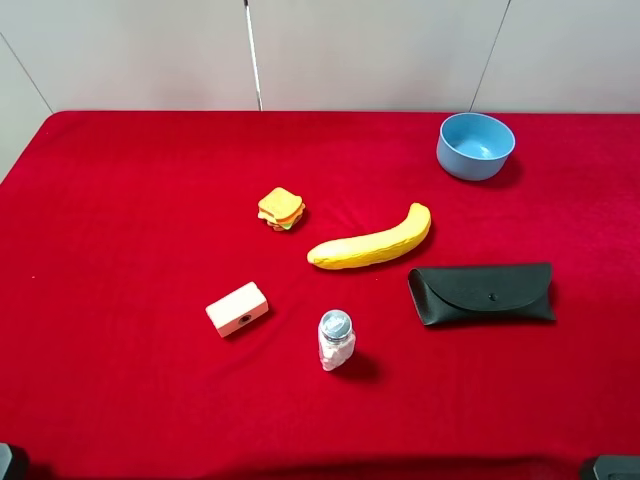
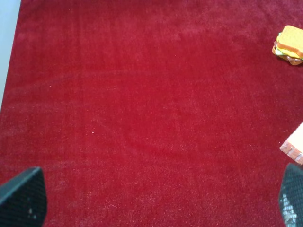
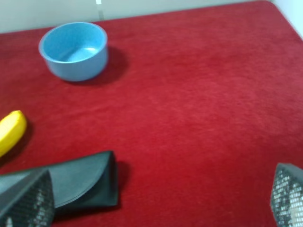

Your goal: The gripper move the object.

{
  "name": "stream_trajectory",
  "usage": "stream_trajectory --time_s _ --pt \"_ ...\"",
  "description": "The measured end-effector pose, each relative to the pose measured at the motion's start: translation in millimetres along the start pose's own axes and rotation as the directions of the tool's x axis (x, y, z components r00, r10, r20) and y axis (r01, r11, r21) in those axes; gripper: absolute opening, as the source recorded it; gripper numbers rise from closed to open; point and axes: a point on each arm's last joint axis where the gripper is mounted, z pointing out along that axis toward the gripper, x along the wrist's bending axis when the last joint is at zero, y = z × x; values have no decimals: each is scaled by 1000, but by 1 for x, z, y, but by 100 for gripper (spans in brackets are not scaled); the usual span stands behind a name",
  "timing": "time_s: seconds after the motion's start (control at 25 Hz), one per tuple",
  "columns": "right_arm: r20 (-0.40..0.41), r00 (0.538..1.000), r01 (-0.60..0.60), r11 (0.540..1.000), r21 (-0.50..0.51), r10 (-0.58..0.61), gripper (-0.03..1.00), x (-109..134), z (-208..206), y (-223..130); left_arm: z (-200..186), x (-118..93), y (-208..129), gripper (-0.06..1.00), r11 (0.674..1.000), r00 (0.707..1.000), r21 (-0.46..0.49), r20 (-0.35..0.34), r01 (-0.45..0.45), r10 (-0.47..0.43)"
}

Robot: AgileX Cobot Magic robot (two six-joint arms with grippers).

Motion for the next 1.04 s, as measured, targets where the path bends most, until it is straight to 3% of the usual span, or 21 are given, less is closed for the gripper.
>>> stream_trajectory --time_s 0.16,1.04 --pt "34 999 -18 1000 -7 18 69 1 0 0 0 0 0 97 1000 1000 0 0 0 0" --pt "37 999 -20 1000 -8 20 69 1 0 0 0 0 0 97 1000 1000 0 0 0 0"
